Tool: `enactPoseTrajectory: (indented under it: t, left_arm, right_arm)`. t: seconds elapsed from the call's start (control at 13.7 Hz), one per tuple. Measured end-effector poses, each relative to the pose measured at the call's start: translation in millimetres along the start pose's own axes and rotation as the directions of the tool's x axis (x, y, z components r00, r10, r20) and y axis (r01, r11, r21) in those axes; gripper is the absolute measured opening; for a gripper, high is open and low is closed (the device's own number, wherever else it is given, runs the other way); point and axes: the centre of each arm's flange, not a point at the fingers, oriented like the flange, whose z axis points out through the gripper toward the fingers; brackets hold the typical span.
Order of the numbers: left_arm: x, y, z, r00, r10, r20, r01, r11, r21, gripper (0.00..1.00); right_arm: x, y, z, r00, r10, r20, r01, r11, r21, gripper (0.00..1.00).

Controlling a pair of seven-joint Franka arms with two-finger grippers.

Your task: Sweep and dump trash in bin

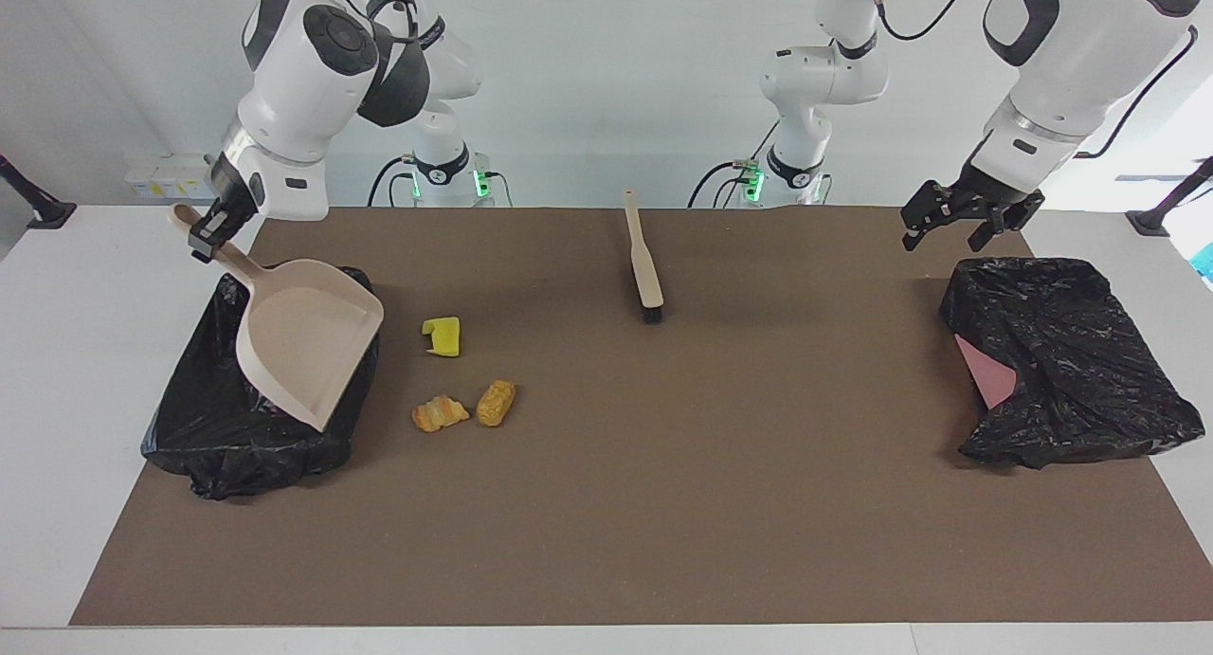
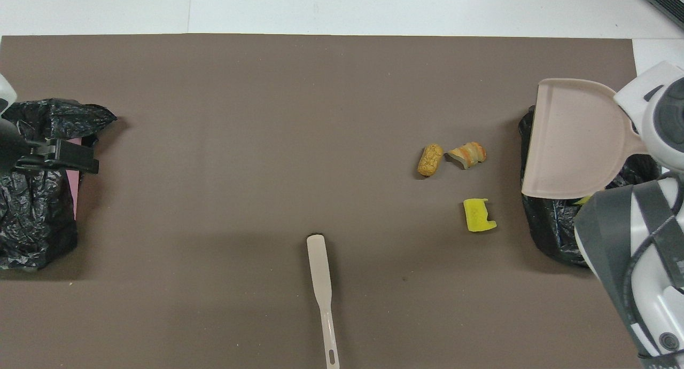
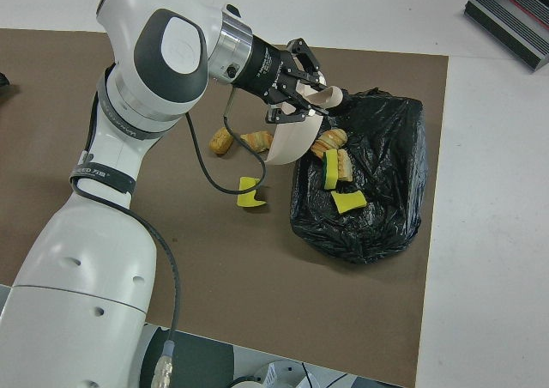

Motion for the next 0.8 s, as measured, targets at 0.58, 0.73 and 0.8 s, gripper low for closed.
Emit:
enactPoseTrajectory:
  t: [0.58, 0.73, 0.8]
  left_arm:
    - [-8.4, -6.0, -15.0, 0.999, 0.013, 0.033, -0.014, 0.999, 0.031, 1.0]
    - [-4.6, -4.5, -18.4, 0.999, 0.016, 0.03, -0.017, 0.999, 0.032, 1.0]
    - [-2.6, -3.0, -17.9, 0.999, 0.019, 0.03, -0.02, 0.999, 0.033, 1.0]
  right_arm:
    - [65.0, -44.3, -35.8, 0.63, 0.777, -0.021, -0.673, 0.559, 0.484, 0.33]
    - [83.6, -52.6, -54.5, 0.585, 0.811, -0.006, -0.688, 0.501, 0.526, 0.33]
    - [97.5, -56.9, -66.4, 0.56, 0.829, 0.006, -0.696, 0.466, 0.547, 0.33]
